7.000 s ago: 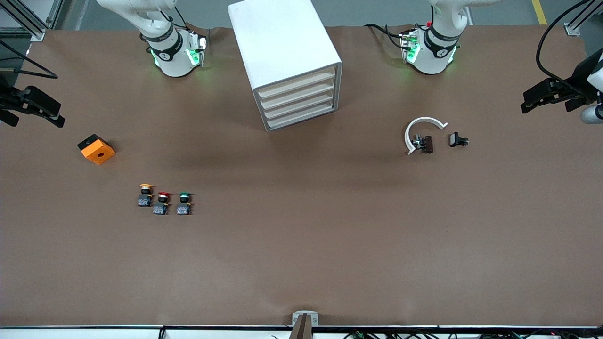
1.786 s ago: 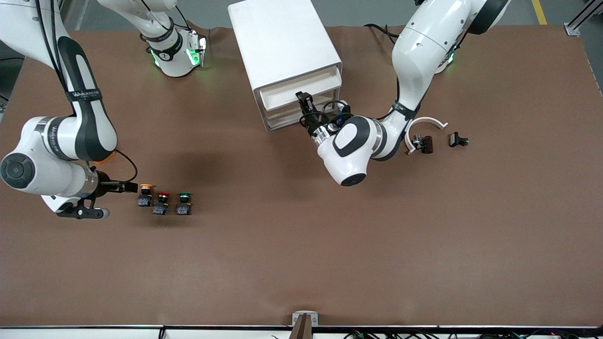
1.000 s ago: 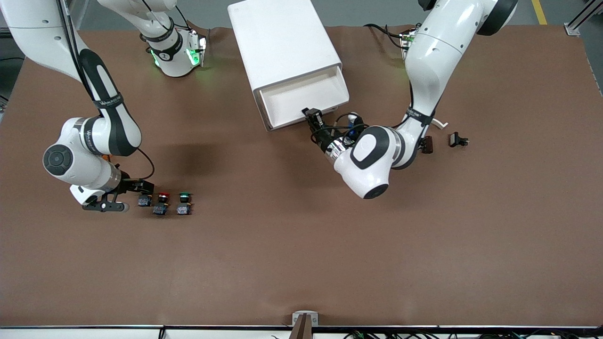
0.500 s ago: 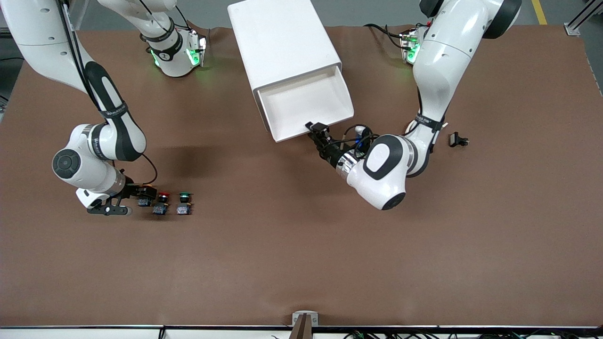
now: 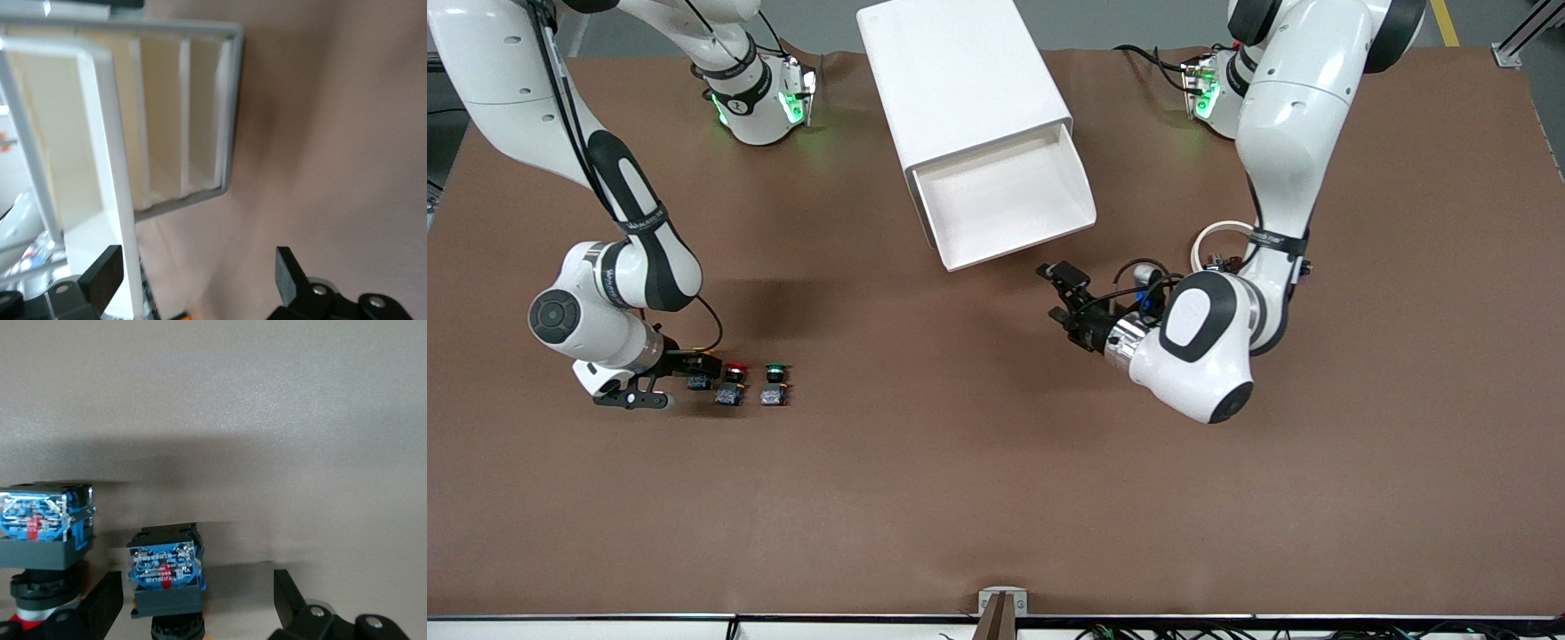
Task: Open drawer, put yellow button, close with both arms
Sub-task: 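Release the drawer and withdraw the left gripper while the right gripper lifts the button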
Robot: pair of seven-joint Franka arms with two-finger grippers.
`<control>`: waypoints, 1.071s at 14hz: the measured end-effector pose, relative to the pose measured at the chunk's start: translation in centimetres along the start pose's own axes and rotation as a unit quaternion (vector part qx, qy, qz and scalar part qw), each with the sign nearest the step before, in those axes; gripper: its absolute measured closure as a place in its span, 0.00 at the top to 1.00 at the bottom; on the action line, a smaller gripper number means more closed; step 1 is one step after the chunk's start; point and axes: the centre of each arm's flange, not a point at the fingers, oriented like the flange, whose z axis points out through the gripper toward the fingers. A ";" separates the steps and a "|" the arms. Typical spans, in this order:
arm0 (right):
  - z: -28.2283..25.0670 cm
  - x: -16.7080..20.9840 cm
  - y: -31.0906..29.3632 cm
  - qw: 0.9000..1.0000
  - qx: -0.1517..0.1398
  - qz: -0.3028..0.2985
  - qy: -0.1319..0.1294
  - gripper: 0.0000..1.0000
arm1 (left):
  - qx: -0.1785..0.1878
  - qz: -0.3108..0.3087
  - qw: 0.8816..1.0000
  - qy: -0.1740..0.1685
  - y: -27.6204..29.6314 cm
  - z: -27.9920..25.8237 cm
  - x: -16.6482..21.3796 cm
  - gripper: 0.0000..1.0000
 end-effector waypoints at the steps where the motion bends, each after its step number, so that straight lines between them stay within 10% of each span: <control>1: 0.1 0.0 0.0 1.000 0.000 0.000 0.000 1.00 | -0.025 0.022 0.999 0.015 -1.0 -1.2 0.1 1.00; 3: 0.1 0.1 -0.1 1.000 0.000 -0.001 0.000 1.00 | -0.077 0.080 0.993 0.040 -3.4 -4.0 0.3 1.00; 6: 0.1 0.2 -0.3 1.000 0.001 -0.002 0.001 0.68 | -0.173 0.188 0.962 0.096 -8.1 -10.2 1.8 1.00; 9: -0.2 0.4 -0.4 1.000 0.001 -0.004 0.005 0.41 | -0.246 0.297 0.911 0.147 -13.7 -16.8 4.3 1.00; 15: -1.1 1.2 -0.6 1.000 0.002 -0.007 0.016 0.41 | -0.255 0.496 0.782 0.277 -15.1 -26.4 12.5 1.00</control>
